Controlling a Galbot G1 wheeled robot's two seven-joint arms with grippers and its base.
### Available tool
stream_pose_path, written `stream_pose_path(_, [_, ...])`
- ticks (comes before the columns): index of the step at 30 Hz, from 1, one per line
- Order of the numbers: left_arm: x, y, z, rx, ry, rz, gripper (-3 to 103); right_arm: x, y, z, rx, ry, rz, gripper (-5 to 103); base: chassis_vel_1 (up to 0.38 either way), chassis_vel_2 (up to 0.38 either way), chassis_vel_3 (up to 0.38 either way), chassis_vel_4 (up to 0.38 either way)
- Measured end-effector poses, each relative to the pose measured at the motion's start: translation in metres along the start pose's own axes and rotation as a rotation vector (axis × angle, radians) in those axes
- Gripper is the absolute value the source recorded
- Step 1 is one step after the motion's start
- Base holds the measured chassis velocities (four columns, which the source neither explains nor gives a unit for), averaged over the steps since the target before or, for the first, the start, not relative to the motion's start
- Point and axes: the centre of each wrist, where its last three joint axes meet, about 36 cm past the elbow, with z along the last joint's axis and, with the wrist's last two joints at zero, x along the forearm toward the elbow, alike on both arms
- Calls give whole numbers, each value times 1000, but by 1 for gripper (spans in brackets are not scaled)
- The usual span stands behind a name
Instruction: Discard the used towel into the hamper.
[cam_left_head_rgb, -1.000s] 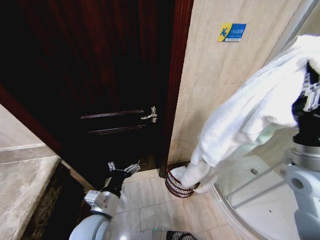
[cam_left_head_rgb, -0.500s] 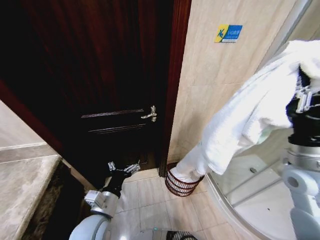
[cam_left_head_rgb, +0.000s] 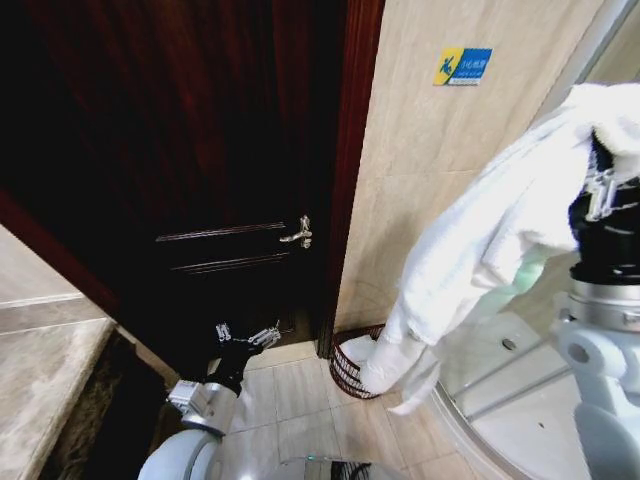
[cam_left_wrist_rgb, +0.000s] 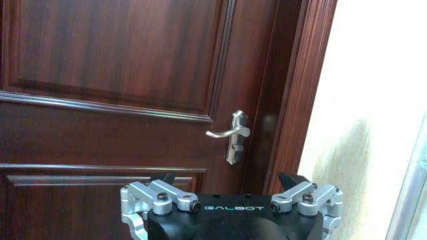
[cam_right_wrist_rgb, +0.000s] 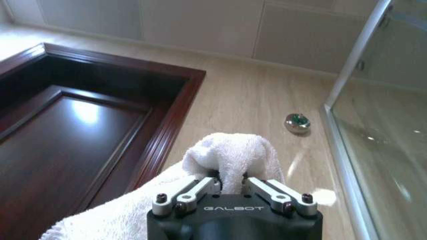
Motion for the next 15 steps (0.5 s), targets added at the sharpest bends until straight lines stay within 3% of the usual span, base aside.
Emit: stream_pose_path(15, [0, 0, 0, 0, 0, 0, 100, -24, -21, 45, -19, 4, -3, 9, 0, 0, 0, 0])
